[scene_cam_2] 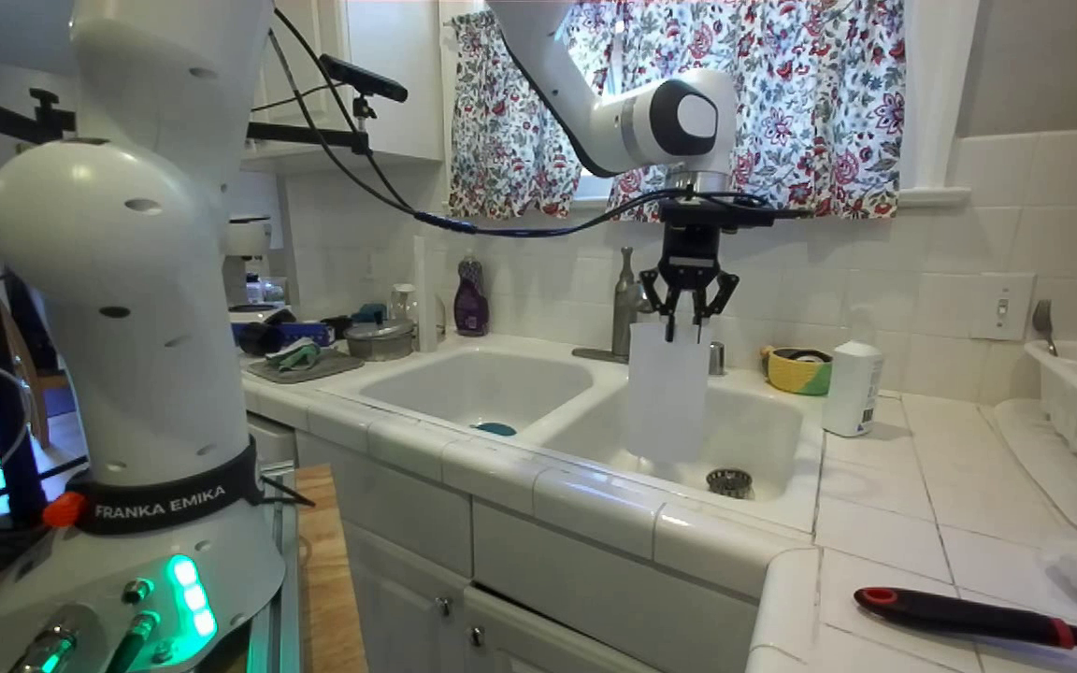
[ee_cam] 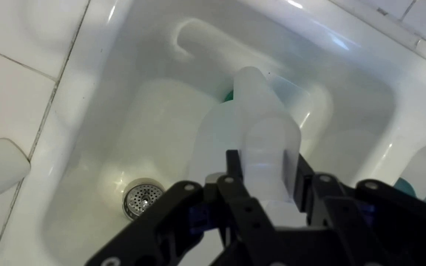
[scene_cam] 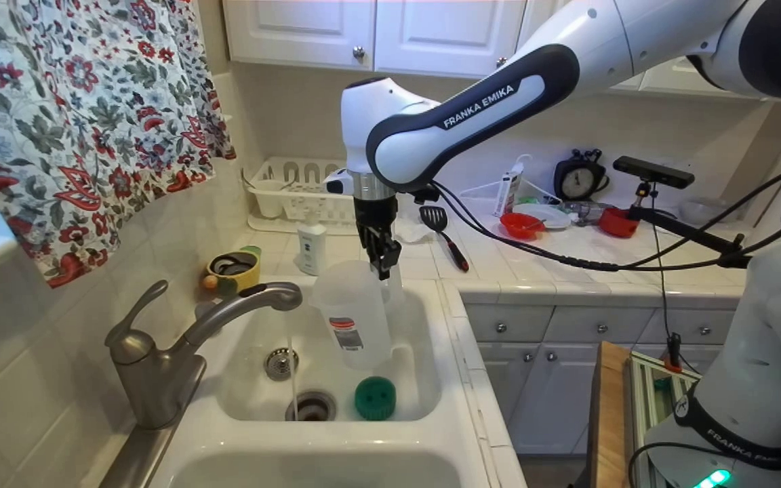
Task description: Use the clear jug to fetch some water from the tap and the put the jug back on the countertop
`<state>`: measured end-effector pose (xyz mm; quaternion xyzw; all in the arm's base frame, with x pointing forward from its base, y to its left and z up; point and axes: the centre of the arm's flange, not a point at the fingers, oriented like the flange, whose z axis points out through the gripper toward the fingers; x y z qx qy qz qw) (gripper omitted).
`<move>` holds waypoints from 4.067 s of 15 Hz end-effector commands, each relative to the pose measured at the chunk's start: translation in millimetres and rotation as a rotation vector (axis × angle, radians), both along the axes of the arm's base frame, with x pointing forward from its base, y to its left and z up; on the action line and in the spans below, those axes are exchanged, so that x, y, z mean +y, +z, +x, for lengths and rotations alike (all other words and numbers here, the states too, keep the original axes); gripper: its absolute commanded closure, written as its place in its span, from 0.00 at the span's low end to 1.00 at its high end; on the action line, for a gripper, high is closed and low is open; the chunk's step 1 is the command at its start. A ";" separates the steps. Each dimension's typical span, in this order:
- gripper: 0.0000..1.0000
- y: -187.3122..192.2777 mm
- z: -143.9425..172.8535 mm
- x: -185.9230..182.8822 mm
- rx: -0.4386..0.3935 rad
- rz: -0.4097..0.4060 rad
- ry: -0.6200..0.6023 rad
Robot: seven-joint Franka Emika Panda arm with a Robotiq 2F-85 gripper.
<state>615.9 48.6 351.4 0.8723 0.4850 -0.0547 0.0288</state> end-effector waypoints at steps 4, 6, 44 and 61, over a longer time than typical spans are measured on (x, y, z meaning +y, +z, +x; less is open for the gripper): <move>0.91 1.5 15.4 22.2 -0.026 0.001 0.013; 0.91 1.0 19.0 28.2 -0.028 0.000 0.019; 0.91 28.8 18.1 -12.9 -0.079 -0.037 -0.086; 0.91 117.7 -61.2 -197.9 -0.328 0.033 -0.788</move>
